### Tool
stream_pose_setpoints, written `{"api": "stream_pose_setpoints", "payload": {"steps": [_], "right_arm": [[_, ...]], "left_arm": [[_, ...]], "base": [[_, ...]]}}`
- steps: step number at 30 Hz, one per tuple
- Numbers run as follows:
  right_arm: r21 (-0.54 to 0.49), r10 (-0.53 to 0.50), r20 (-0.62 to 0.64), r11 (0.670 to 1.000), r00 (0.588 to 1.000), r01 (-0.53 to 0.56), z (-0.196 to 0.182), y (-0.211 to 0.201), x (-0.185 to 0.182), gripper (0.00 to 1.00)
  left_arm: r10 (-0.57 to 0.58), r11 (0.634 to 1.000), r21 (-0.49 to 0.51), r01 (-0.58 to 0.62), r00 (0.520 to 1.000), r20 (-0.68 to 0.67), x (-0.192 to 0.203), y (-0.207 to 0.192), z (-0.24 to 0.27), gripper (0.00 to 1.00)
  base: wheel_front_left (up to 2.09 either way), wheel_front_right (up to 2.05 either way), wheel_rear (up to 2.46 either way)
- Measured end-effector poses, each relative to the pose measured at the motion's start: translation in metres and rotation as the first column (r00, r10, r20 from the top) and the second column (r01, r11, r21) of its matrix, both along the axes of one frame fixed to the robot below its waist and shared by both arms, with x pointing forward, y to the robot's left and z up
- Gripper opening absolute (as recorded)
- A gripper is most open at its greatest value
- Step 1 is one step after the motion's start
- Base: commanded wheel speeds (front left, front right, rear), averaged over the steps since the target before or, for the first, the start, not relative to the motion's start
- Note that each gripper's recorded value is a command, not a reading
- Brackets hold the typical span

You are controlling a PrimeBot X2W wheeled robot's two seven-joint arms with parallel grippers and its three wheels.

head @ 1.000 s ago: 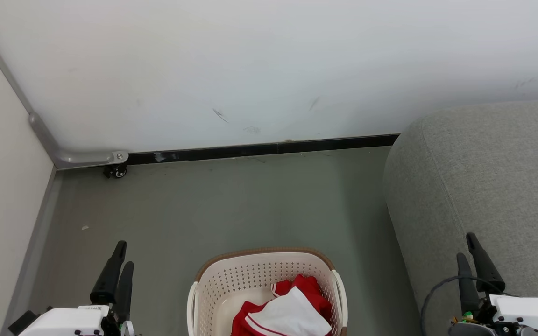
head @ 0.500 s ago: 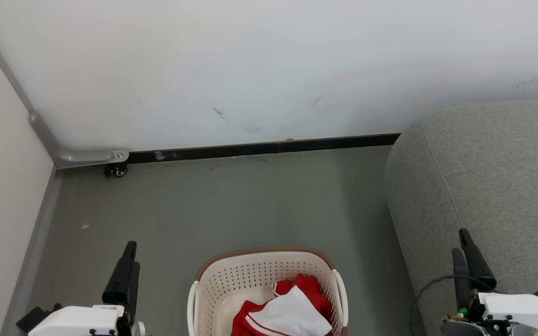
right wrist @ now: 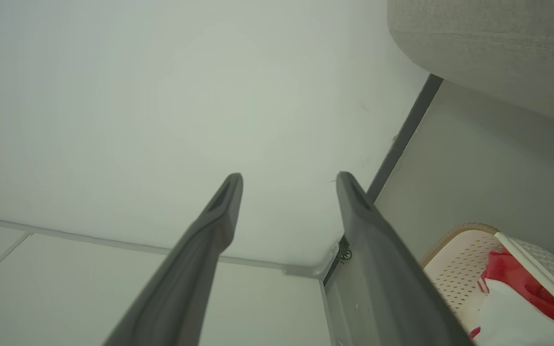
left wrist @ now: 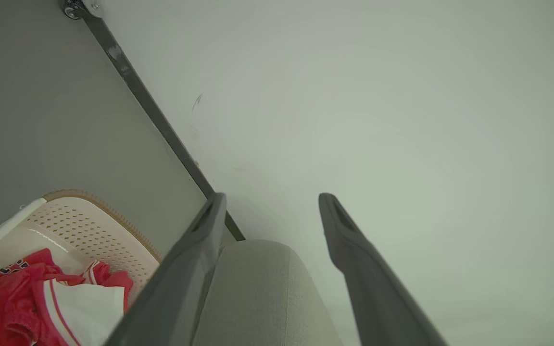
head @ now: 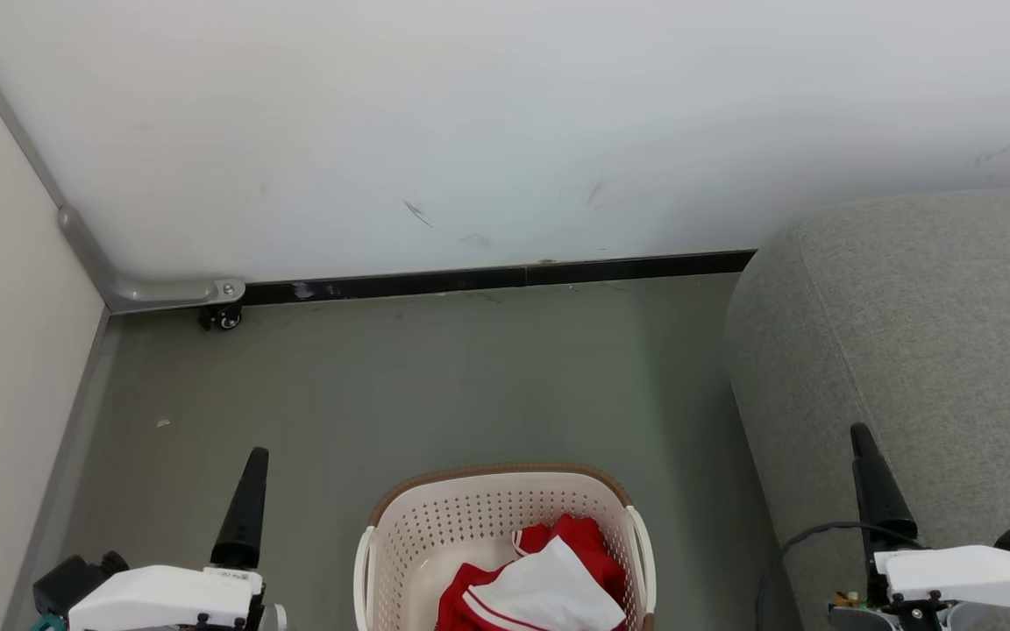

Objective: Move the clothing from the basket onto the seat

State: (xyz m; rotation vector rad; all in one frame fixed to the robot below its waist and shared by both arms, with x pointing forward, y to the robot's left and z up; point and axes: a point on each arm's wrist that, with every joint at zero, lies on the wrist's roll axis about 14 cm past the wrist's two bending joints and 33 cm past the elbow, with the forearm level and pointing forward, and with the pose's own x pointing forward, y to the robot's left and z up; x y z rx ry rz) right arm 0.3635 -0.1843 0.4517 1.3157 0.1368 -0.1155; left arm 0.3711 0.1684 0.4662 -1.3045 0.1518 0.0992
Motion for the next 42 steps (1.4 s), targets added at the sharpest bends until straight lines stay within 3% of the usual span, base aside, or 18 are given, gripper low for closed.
{"api": "stream_pose_setpoints", "payload": {"steps": [8,16,27,42], "right_arm": [[-0.119,0.023,0.018,0.993,1.000,-0.021,0.005,0.003,0.002,1.00],[-0.284,0.082,0.038,0.956,0.996,-0.068,0.011,0.011,0.004,1.00],[-0.502,0.160,0.054,0.857,0.986,-0.112,0.018,0.020,0.010,1.00],[-0.702,0.243,0.021,0.694,0.970,-0.159,0.011,0.035,0.009,1.00]], "left_arm": [[-0.031,0.989,0.144,0.028,0.999,0.018,0.001,-0.006,0.004,1.00],[-0.055,0.942,0.335,0.035,0.997,0.050,0.005,-0.006,0.016,1.00],[-0.110,0.814,0.579,0.048,0.991,0.072,0.006,-0.013,0.025,1.00],[-0.187,0.562,0.825,0.053,0.980,0.064,0.002,-0.026,0.025,1.00]], "base": [[0.00,0.00,0.00],[0.00,0.00,0.00],[0.00,0.00,0.00],[0.00,0.00,0.00]]}}
